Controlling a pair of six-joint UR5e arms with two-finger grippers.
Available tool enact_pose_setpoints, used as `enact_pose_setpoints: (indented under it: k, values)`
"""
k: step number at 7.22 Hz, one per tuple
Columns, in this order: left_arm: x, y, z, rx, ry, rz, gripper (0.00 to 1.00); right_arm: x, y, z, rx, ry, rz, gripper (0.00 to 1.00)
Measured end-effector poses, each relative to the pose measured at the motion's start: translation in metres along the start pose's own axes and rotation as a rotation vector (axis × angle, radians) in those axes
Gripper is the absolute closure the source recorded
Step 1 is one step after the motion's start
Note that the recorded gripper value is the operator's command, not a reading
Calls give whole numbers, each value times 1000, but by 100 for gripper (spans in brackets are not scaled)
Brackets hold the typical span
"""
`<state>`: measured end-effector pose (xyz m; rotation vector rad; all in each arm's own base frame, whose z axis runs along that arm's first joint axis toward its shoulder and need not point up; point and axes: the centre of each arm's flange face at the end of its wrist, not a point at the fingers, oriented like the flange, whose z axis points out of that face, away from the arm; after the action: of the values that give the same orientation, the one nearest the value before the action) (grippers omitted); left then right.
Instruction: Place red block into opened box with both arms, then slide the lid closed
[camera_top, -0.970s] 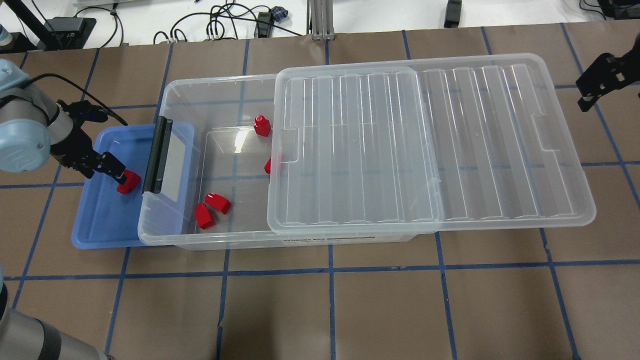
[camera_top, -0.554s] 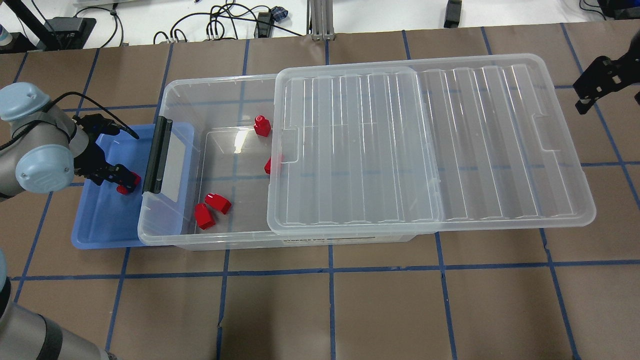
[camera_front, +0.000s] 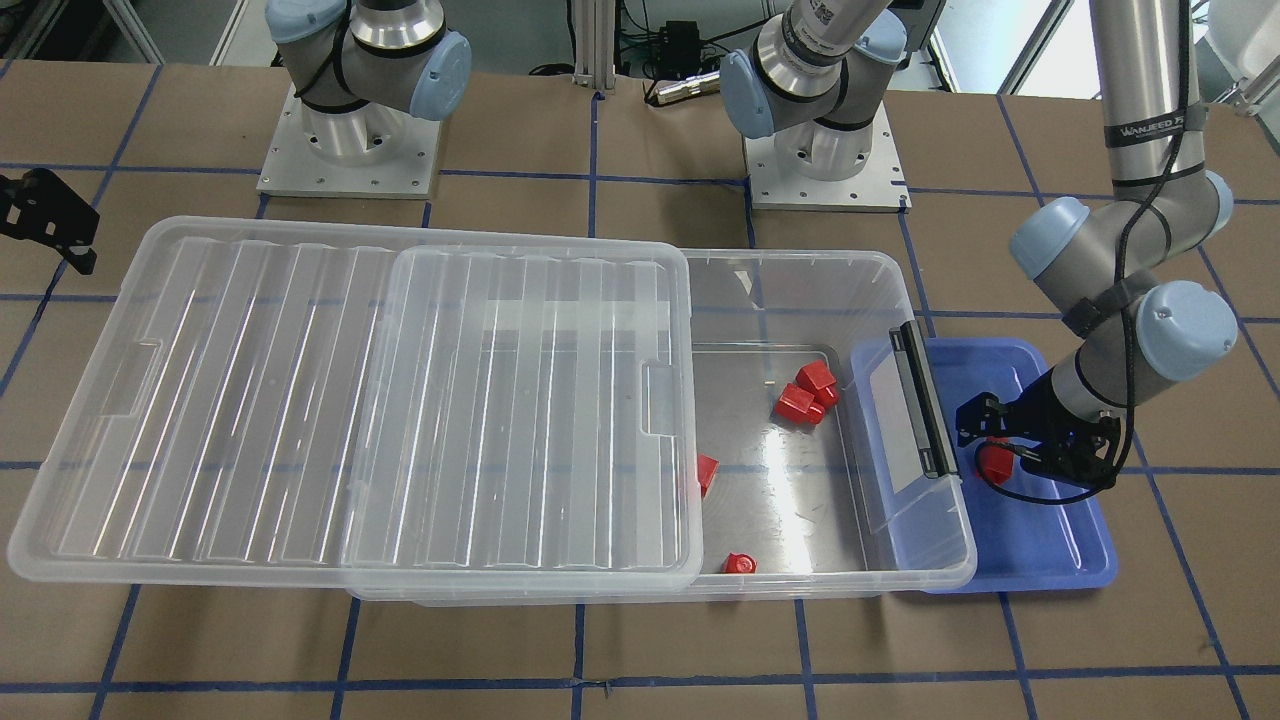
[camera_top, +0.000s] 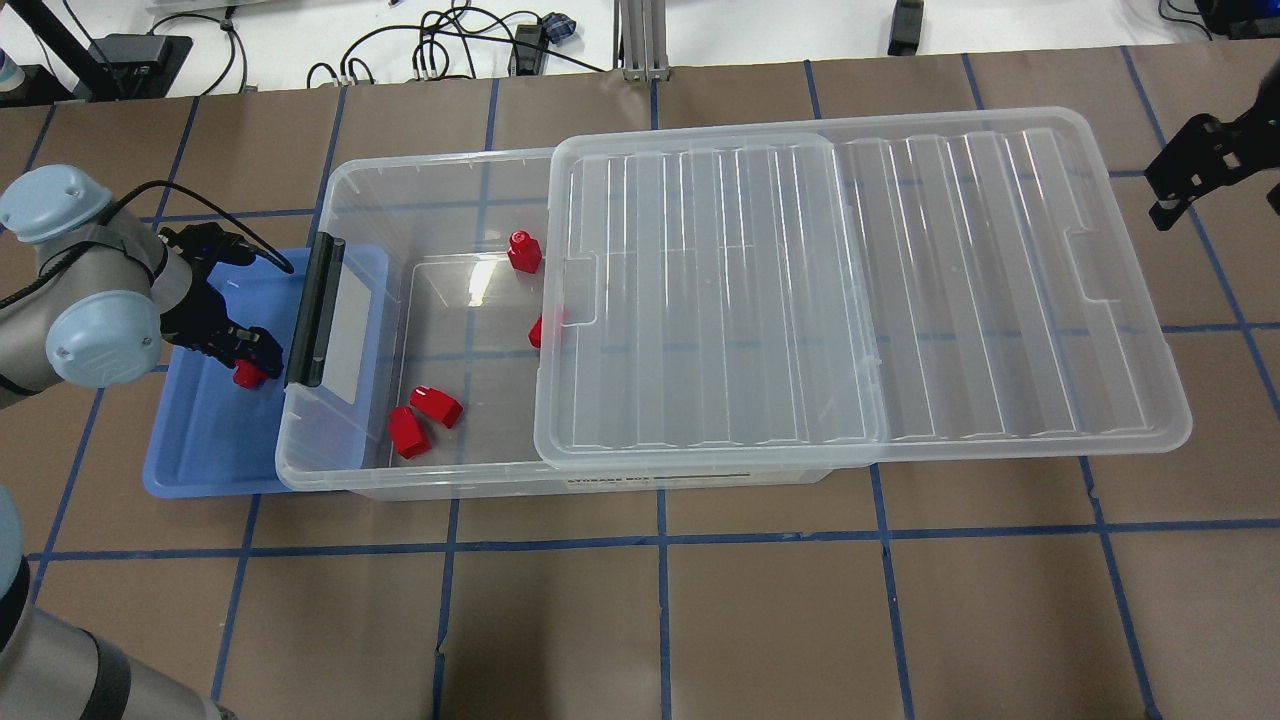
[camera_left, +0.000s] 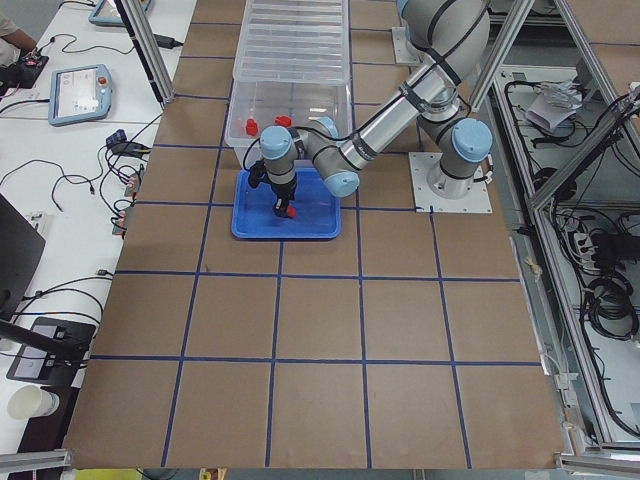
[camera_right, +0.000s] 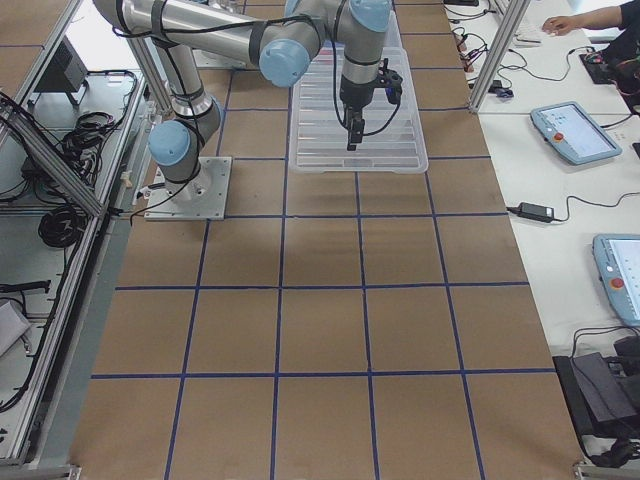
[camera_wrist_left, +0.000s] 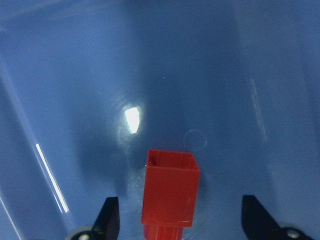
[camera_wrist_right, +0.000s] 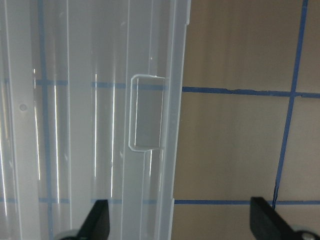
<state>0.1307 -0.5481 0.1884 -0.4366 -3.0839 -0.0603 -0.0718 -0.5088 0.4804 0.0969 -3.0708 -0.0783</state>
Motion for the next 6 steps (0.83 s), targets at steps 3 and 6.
enact_pose_setpoints:
  k: [3,6]
  values:
    - [-1,-2,-5,3,-3,3,99,-2,1,5,-4,-8,7,0]
    - [-14,-31,-73,-7,9,15,99,-1,0,6,-2,-8,9,0]
